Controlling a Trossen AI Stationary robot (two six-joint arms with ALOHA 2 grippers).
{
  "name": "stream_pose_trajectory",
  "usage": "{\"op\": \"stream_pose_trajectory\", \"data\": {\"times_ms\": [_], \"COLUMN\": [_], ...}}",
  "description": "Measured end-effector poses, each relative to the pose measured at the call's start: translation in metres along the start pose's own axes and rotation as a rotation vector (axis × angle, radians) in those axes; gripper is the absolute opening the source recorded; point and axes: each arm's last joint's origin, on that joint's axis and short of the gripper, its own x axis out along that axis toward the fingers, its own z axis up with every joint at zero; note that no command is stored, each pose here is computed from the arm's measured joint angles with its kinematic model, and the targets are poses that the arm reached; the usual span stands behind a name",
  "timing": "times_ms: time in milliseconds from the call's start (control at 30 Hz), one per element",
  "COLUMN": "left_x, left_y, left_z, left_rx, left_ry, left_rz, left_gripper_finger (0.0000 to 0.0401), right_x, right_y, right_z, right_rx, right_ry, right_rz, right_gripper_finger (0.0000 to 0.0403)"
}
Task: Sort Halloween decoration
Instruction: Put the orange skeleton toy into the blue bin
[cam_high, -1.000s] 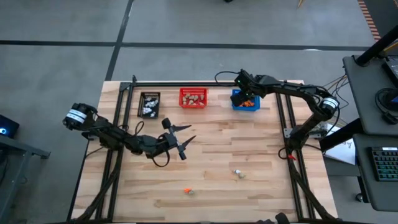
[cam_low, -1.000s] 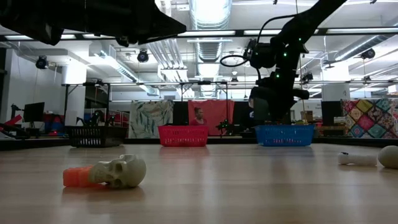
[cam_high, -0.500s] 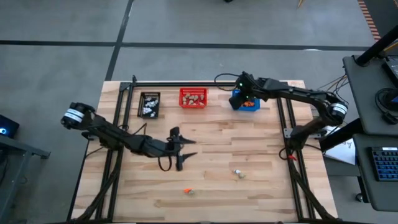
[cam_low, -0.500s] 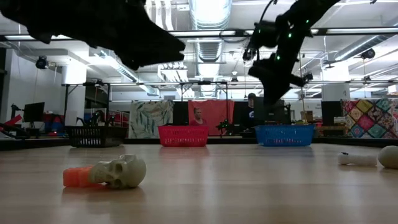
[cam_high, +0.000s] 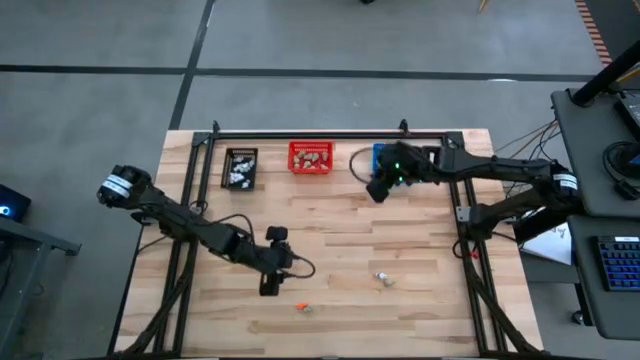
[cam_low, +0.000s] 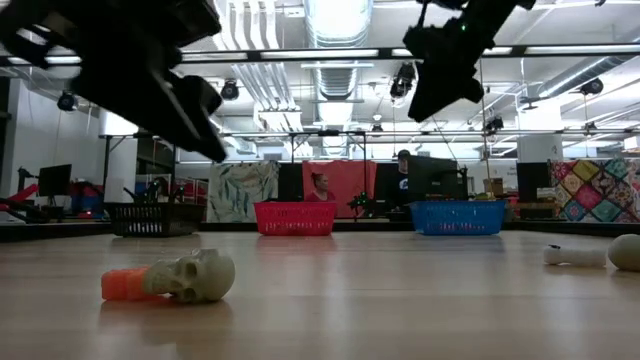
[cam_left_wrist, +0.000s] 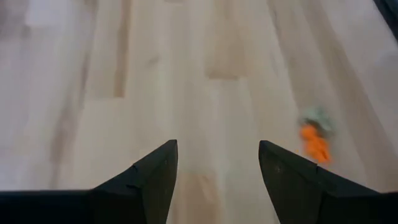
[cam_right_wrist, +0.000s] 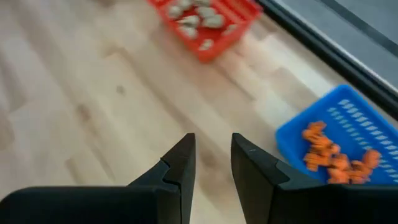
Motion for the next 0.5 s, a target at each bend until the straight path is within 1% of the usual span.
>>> {"op": "stream_pose_trajectory", "data": {"times_ms": [200, 367, 500], "left_x": [-0.003, -0.006, -0.009], "left_y": [-0.019, -0.031, -0.04], "left_z": [-0.011, -0.022, -0.029], "left_rx": [-0.03, -0.045, -0.084], "left_ry": [0.024, 0.017, -0.006], "left_rz": [-0.042, -0.005, 0.019], "left_gripper_finger": [0.0207, 0.0207, 0.0207], "right_x": [-0.005, -0.009, -0.011], "right_y": [0.037, 0.06, 0.076], "right_z": [-0.016, -0.029, -0.036], "right_rx": [-0.115, -0.156, -0.172], "right_ry": [0.014, 0.024, 0.018], "right_rz": [0.078, 0.144, 0.188], "right_gripper_finger": [0.0091, 0.0091, 0.0091]}}
